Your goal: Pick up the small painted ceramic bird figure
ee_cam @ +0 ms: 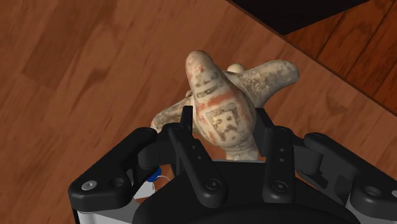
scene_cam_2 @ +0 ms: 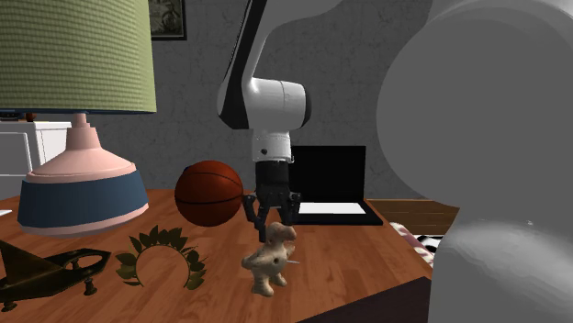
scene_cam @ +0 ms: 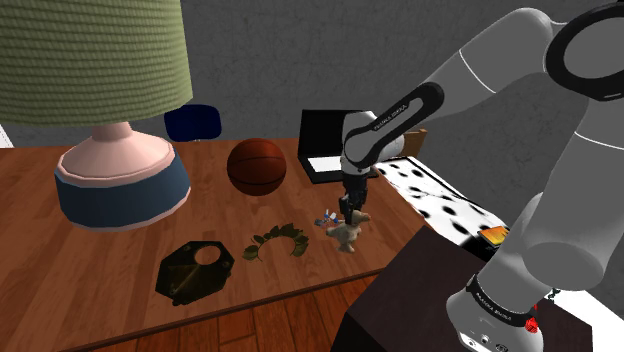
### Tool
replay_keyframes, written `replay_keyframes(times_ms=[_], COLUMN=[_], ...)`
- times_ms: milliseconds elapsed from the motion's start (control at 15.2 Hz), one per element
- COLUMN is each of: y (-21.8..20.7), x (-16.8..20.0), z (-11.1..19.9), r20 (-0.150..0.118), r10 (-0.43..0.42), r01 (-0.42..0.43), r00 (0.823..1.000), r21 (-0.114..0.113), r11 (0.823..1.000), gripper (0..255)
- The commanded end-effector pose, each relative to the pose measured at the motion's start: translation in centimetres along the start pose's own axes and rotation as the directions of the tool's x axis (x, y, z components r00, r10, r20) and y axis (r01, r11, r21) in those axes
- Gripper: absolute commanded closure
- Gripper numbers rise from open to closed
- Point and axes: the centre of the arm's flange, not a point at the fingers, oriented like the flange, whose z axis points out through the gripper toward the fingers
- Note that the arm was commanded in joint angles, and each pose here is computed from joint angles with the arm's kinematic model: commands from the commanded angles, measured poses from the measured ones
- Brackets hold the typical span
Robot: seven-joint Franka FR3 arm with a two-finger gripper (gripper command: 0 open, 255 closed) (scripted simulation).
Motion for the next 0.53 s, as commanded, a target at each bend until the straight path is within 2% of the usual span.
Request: replay_keyframes(times_ms=[0,462], y=[-0.1,-0.4], x=[-0.2,-1.2], z=[-0.9,-4.5], r20=[0.0,0.0], r10=[0.0,0.0], r01=[0.0,0.0], r00=[1.0,1.0], r21=[0.0,0.0], r11=[1.0,1.0], gripper=[255,255])
